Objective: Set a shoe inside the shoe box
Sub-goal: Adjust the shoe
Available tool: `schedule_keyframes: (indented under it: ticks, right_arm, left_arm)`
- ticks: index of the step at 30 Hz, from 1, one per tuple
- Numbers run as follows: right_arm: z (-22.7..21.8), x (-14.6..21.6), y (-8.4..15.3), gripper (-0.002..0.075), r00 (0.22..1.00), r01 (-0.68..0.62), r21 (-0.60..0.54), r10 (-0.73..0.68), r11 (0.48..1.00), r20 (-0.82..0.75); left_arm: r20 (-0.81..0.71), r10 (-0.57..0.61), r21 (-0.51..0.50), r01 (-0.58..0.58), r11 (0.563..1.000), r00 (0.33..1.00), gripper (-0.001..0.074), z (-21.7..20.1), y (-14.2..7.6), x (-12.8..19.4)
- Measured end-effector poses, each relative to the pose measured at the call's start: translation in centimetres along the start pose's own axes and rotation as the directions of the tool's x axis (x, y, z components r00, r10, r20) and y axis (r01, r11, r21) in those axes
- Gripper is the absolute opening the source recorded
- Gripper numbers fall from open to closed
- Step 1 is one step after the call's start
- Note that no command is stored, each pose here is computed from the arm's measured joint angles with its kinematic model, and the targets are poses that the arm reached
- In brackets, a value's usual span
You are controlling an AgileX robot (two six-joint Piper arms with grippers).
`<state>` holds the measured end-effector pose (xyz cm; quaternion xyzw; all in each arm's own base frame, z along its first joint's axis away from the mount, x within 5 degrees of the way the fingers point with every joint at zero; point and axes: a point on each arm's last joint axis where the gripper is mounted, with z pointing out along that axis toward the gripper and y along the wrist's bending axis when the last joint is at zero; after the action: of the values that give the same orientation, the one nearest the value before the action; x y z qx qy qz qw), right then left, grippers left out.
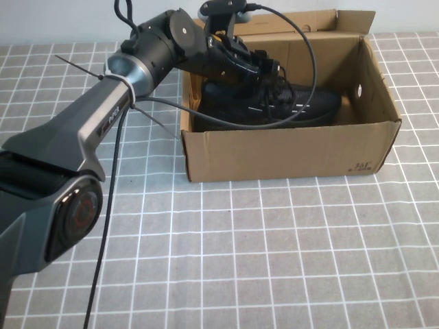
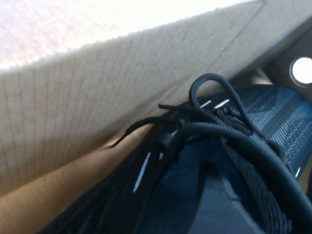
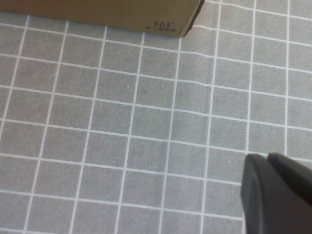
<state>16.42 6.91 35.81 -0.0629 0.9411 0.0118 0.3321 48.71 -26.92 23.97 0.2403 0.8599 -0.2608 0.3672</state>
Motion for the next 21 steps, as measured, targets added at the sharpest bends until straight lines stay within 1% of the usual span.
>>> schedule_keyframes:
  ticks: [2,3,5,9,11,14,21]
  right_arm:
    - [0.00,0.00,0.00,-0.0016,1.000,0.000,0.000,0.000,1.000,0.000]
    - [0.00,-0.01,0.01,-0.0016,1.000,0.000,-0.001,0.000,1.000,0.001]
    - [0.00,-0.01,0.01,-0.0016,1.000,0.000,-0.001,0.000,1.000,0.001]
    - [0.00,-0.03,0.02,-0.0016,1.000,0.000,-0.002,0.000,1.000,0.003]
    - [0.00,-0.03,0.02,-0.0016,1.000,0.000,-0.002,0.000,1.000,0.003]
    - [0.00,-0.03,0.02,-0.0016,1.000,0.000,-0.002,0.000,1.000,0.003]
    - [0.00,-0.03,0.02,-0.0016,1.000,0.000,-0.002,0.000,1.000,0.003]
  left_arm:
    - [0.000,-0.002,0.003,0.002,1.000,1.000,0.0315,0.03,-0.01,0.01]
    - [0.002,0.000,0.010,0.000,1.000,1.000,0.0287,0.09,-0.05,0.04]
    - [0.002,0.008,0.023,-0.008,1.000,1.000,0.0227,0.09,-0.17,0.05]
    - [0.010,0.054,0.054,-0.054,0.997,0.999,0.0081,0.08,-0.46,0.00]
    - [0.008,0.062,0.062,-0.062,0.996,0.998,0.0034,0.08,-0.53,0.02]
    - [0.001,0.068,0.068,-0.068,0.995,0.998,0.0010,0.07,-0.58,0.09]
    - [-0.007,0.114,0.078,-0.114,0.990,0.993,0.0001,-0.11,-0.74,0.09]
